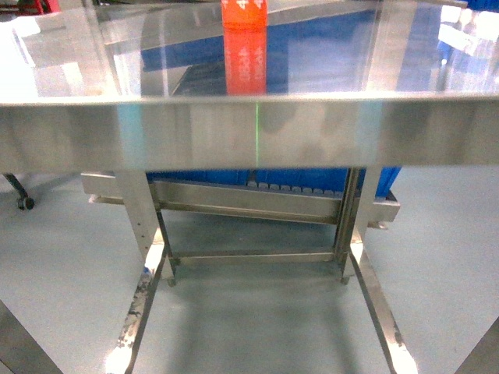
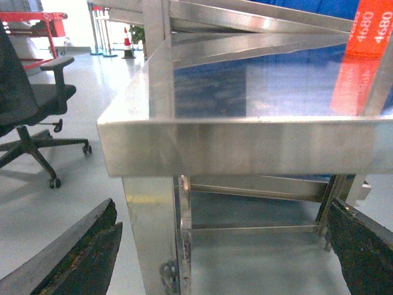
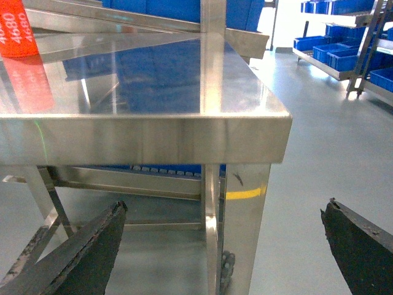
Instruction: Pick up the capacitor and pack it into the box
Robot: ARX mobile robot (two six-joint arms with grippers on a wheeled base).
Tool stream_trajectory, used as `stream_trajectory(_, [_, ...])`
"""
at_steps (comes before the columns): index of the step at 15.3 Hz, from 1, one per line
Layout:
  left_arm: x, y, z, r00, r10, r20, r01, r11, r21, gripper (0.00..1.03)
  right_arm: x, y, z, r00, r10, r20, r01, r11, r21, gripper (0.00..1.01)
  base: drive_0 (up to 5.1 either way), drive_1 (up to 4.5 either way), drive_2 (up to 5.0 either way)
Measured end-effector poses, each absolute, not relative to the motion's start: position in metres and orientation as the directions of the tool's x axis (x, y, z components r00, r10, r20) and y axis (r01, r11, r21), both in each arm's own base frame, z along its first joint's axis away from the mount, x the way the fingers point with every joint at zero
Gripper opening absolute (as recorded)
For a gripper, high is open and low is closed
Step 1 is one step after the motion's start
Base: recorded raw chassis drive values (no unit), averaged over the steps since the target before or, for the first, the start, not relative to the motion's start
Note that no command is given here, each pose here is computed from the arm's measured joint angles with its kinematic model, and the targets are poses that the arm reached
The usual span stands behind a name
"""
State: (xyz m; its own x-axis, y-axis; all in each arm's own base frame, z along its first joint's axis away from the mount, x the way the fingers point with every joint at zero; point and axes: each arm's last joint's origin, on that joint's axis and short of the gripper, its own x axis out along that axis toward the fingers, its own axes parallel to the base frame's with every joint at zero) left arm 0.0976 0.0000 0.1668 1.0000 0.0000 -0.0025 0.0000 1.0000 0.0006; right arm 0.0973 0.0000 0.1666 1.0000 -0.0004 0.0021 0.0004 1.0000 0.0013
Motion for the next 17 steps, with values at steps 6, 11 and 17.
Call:
stream_trajectory(6, [0.0976, 0.0, 0.1668, 1.0, 0.0, -0.002, 0.0, 1.0, 0.001, 0.98, 0.0973, 0.0, 0.1666, 1.0, -0.001, 0.001, 0.001, 1.0, 0.004, 0.98, 0.0, 0.0, 0.0])
stream_trajectory(11, [0.0976, 0.0, 0.1669, 1.0, 0.0, -0.001, 0.0, 1.0, 0.001, 0.98, 0.0973, 0.0, 0.1667, 1.0, -0.001, 0.002, 0.001, 1.0, 0.004, 0.98, 0.0, 0.0, 0.0])
stream_trajectory(17, [0.0975, 0.0, 0.167, 1.0, 0.0, -0.001, 0.0, 1.0, 0.001, 0.98, 0.0973, 0.0, 0.1666, 1.0, 0.0, 0.001, 0.0, 1.0, 0.002, 0.98, 0.0, 0.0, 0.0])
